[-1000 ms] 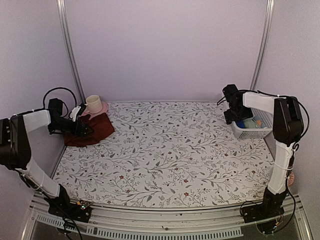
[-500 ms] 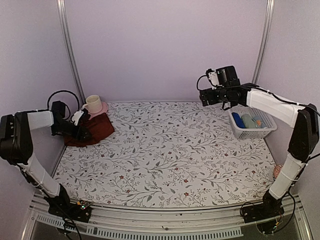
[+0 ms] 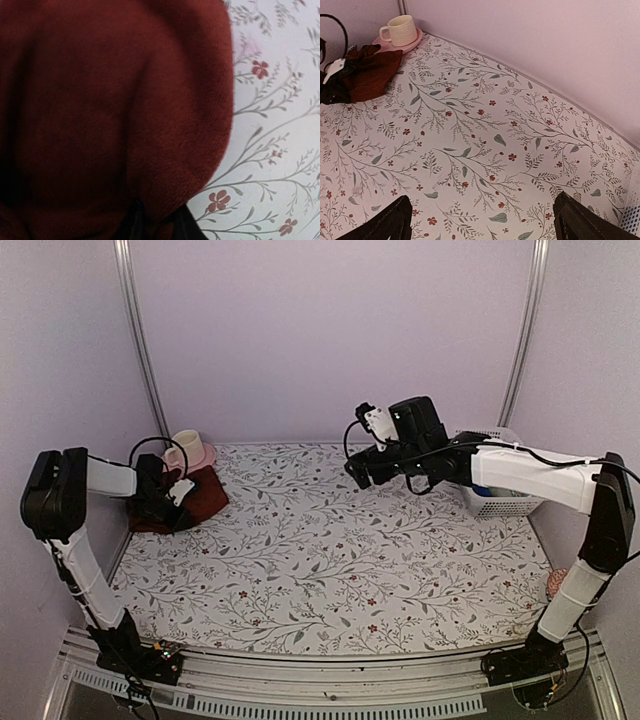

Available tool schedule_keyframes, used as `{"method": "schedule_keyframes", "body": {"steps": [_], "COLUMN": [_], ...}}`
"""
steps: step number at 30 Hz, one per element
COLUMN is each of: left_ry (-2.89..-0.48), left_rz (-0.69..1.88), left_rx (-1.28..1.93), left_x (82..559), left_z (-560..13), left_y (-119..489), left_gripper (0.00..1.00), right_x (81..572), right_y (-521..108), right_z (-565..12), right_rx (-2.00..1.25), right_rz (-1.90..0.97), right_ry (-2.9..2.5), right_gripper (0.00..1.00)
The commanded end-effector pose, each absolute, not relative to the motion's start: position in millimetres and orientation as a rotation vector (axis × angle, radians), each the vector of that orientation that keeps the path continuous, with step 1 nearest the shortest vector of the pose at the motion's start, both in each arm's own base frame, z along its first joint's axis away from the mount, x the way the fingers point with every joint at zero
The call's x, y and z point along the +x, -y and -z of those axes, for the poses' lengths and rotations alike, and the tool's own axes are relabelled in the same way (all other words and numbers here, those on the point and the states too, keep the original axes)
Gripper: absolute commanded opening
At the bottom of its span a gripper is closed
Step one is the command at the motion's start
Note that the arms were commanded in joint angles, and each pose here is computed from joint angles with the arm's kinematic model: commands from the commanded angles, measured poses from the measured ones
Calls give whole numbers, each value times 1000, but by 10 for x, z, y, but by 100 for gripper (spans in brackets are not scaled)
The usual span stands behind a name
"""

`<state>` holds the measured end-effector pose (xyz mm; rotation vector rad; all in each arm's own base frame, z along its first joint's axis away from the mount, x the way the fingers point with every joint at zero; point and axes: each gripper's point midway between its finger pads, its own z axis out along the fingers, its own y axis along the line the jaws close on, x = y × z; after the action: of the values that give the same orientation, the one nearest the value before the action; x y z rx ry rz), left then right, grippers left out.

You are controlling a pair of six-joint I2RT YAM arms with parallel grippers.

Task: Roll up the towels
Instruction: Move the towel to the center of the board.

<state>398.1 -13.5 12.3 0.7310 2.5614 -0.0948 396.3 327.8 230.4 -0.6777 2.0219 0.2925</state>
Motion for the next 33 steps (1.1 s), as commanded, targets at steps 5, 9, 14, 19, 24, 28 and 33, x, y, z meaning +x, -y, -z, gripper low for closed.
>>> {"method": "schedule_keyframes", "body": {"steps": [5,9,14,19,24,28,33], "left_ry": [-2534,-2483,-2417,-2344,-2182,-2107,-2117], "left_rz": [72,207,526,804,1008,1020,861], "left_rx": [874,1016,1271,1521,1645,1555,1232], "left_x": [3974,3776,3346,2867,2605,2816,3510], "left_z": [-29,-94,-209,-363,-792,-1181,-1652], "left_y": [438,930,1830,2694,3215,3204,2592], "left_gripper": [0,0,0,4,30,57,85], "right_x": [3720,3723,3646,3516,3509,3601,3734], "right_y": [-3396,-3142,-2849,-2802,-2921,-3041,-3295], "right_z": [-2411,-2575,-2768,-2797,-2656,-2364,-2018], "right_rx": [-655,-530,-432,-442,-491,-568,-648], "right_rz": [-261,-206,-158,-341,-395,-349,-355], "right_ry": [-1907,-1833,-1754,-1717,-1727,-1790,-1897], "right_gripper": [99,99,99,99,99,99,99]}}
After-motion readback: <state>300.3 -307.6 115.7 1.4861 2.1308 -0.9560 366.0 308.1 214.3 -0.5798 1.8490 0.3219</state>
